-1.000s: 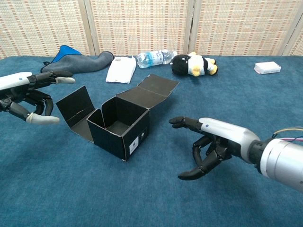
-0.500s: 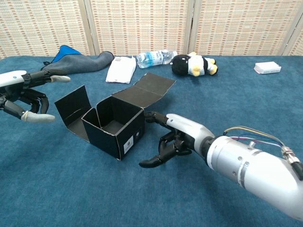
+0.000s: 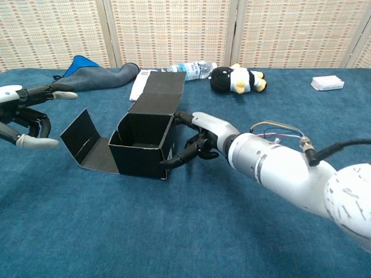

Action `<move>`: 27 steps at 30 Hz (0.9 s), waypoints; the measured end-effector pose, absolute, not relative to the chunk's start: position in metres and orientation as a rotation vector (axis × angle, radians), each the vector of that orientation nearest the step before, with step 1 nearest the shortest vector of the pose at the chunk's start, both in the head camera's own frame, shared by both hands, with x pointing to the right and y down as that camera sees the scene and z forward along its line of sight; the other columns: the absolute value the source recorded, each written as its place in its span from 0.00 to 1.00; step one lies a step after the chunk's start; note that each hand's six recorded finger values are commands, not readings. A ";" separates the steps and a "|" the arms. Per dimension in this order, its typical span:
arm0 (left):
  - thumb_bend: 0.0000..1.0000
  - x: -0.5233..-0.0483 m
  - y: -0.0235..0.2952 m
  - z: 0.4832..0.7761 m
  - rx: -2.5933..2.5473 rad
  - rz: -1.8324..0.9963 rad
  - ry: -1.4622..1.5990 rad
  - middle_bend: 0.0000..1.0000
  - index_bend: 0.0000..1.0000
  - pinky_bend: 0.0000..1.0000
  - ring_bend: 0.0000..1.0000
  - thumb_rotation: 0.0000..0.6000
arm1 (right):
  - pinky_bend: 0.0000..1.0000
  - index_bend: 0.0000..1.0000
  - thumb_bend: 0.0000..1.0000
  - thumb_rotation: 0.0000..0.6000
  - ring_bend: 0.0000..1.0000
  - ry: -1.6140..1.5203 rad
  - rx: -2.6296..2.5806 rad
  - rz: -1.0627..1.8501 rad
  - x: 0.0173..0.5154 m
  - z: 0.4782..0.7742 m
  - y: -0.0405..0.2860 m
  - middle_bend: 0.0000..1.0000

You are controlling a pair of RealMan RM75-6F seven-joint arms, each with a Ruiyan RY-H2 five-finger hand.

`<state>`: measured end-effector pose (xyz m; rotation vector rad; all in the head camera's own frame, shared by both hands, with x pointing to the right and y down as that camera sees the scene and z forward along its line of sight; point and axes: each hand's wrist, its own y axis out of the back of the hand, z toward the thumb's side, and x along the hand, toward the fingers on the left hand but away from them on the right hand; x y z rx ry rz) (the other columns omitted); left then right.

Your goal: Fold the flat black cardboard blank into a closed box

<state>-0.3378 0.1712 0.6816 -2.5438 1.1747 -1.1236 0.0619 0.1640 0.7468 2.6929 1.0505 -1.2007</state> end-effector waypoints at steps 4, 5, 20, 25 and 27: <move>0.17 -0.337 0.172 0.682 -2.548 -1.124 1.167 0.00 0.00 0.69 0.55 1.00 | 1.00 0.00 0.00 1.00 0.64 1.066 2.696 -1.227 0.062 0.749 0.154 0.00; 0.17 -0.337 0.172 0.682 -2.549 -1.124 1.165 0.00 0.00 0.69 0.55 1.00 | 1.00 0.00 0.00 1.00 0.64 1.064 2.697 -1.234 0.063 0.749 0.153 0.00; 0.17 -0.338 0.173 0.681 -2.550 -1.116 1.173 0.00 0.00 0.69 0.55 1.00 | 1.00 0.00 0.04 1.00 0.64 1.074 2.713 -1.258 0.070 0.759 0.160 0.06; 0.17 -0.341 0.172 0.681 -2.545 -1.120 1.183 0.00 0.00 0.69 0.55 1.00 | 1.00 0.00 0.05 1.00 0.64 1.062 2.727 -1.256 0.063 0.763 0.158 0.07; 0.17 -0.343 0.172 0.681 -2.542 -1.122 1.189 0.00 0.00 0.69 0.55 1.00 | 1.00 0.00 0.05 1.00 0.64 1.059 2.735 -1.257 0.060 0.764 0.157 0.08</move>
